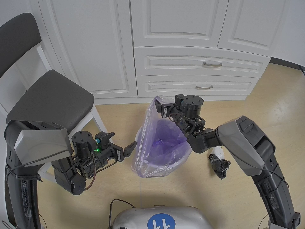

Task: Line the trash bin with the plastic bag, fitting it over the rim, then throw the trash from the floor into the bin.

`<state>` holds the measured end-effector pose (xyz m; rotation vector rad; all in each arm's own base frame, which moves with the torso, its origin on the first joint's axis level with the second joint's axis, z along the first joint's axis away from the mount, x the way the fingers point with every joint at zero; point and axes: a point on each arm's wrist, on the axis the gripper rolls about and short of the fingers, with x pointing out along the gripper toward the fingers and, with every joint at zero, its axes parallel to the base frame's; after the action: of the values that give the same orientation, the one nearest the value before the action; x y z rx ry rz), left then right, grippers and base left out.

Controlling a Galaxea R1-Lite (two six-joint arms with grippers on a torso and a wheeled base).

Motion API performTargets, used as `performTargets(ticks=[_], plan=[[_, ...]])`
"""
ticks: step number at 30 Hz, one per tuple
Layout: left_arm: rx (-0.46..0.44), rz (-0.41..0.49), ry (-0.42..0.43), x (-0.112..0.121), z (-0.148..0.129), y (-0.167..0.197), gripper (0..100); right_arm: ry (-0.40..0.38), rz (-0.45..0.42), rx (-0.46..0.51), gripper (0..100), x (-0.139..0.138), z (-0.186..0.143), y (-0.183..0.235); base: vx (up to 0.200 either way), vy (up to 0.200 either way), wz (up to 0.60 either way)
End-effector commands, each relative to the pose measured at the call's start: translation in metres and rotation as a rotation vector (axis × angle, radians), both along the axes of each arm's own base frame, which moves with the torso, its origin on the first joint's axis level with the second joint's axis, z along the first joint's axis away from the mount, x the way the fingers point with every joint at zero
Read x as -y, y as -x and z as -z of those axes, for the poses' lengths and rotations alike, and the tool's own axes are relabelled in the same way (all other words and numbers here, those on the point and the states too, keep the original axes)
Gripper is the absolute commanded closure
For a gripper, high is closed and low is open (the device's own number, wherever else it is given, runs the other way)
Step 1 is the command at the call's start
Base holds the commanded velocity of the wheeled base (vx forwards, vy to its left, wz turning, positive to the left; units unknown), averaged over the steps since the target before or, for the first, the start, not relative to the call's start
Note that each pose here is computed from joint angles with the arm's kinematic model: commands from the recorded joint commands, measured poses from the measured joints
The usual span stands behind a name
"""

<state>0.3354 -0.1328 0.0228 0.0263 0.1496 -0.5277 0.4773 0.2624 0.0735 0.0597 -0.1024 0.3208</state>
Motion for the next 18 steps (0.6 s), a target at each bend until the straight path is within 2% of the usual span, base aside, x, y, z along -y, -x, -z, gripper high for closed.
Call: performTargets(ticks=[1,4,5,7,10,11,13,18], plan=[[0.003,-0.025,-0.021,0.017,0.008,0.001,0,0.144,-0.107,-0.276,0,0.038,-0.045,0.105,0.000,0.000,0.00],[0.003,-0.023,-0.021,0.021,0.008,0.002,0,0.154,-0.110,-0.300,0,0.042,-0.044,0.116,0.000,0.000,0.00],[0.001,-0.037,-0.028,0.027,0.010,0.005,0,0.175,-0.118,-0.341,0,0.049,-0.041,0.135,0.000,0.000,0.00],[0.002,-0.055,-0.034,0.032,0.011,0.007,0,0.179,-0.112,-0.375,0,0.052,-0.034,0.144,0.000,0.000,0.00],[0.010,-0.079,-0.038,0.039,0.009,0.009,0,0.139,-0.101,-0.403,0,0.051,-0.027,0.151,0.000,0.000,0.00],[0.016,-0.097,-0.041,0.044,0.009,0.012,0,0.086,-0.085,-0.399,0,0.051,-0.024,0.153,0.000,0.000,0.00],[0.025,-0.100,-0.041,0.052,0.007,0.013,0,0.053,-0.069,-0.400,0,0.052,-0.017,0.154,0.000,0.000,0.00],[0.005,-0.111,-0.065,0.076,-0.001,-0.002,0,0.064,-0.023,-0.438,0,0.065,0.005,0.148,0.000,0.000,0.00]])
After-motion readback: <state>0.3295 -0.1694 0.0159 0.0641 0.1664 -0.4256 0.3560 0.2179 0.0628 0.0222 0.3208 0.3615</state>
